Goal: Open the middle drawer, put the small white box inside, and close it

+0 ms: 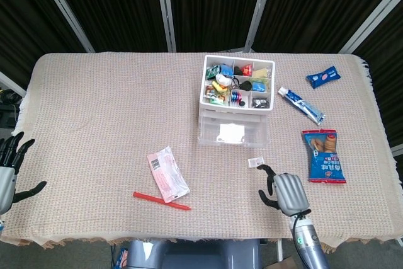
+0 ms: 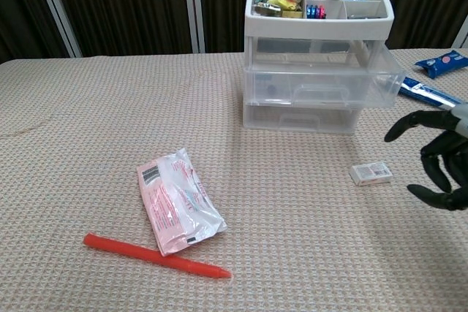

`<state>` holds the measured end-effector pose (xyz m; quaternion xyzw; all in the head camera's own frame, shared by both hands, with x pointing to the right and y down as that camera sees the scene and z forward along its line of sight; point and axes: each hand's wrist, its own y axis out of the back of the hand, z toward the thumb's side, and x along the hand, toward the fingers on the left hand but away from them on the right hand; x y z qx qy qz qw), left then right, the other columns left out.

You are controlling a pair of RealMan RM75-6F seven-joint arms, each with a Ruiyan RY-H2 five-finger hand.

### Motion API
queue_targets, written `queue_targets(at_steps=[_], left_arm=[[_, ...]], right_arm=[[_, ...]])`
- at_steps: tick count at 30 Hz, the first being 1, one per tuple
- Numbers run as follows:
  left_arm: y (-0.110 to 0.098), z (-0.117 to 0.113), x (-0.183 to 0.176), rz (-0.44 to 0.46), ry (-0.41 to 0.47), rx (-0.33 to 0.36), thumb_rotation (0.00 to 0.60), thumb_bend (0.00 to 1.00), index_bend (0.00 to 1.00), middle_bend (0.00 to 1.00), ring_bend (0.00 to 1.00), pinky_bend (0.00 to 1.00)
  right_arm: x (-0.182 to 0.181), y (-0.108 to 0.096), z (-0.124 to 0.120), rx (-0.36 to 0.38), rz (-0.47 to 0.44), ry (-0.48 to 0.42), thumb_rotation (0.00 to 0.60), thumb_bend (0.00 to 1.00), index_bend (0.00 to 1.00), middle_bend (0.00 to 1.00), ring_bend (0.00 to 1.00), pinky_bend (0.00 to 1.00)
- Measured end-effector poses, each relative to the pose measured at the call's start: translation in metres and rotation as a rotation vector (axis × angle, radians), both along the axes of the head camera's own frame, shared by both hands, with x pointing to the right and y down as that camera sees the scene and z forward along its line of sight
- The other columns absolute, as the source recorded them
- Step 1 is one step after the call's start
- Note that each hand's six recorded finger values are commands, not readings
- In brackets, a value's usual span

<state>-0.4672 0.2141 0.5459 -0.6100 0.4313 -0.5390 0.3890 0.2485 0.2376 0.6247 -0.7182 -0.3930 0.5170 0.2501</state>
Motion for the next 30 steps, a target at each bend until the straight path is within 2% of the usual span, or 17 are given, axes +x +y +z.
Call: queue_targets(at_steps=[13,30], left_arm=[[0.0,0.0,0.0,0.001,0.002,-0.002,0.6,0.06,0.12,0.0,0.0,0.0],[0.0,0.002,0.0,-0.004,0.003,-0.011,0.6,0.06,0.12,0.0,0.0,0.0]], right_arm=[[-0.021,-0.004,0.046,-0.062,0.036,0.045,0.6,0.27,0.24,0.73,0.73,0.57],[-0.023,-0.022,0.078,-0.109,0.095,0.106,0.6,0.32,0.21,0.74,0.73,0.57]])
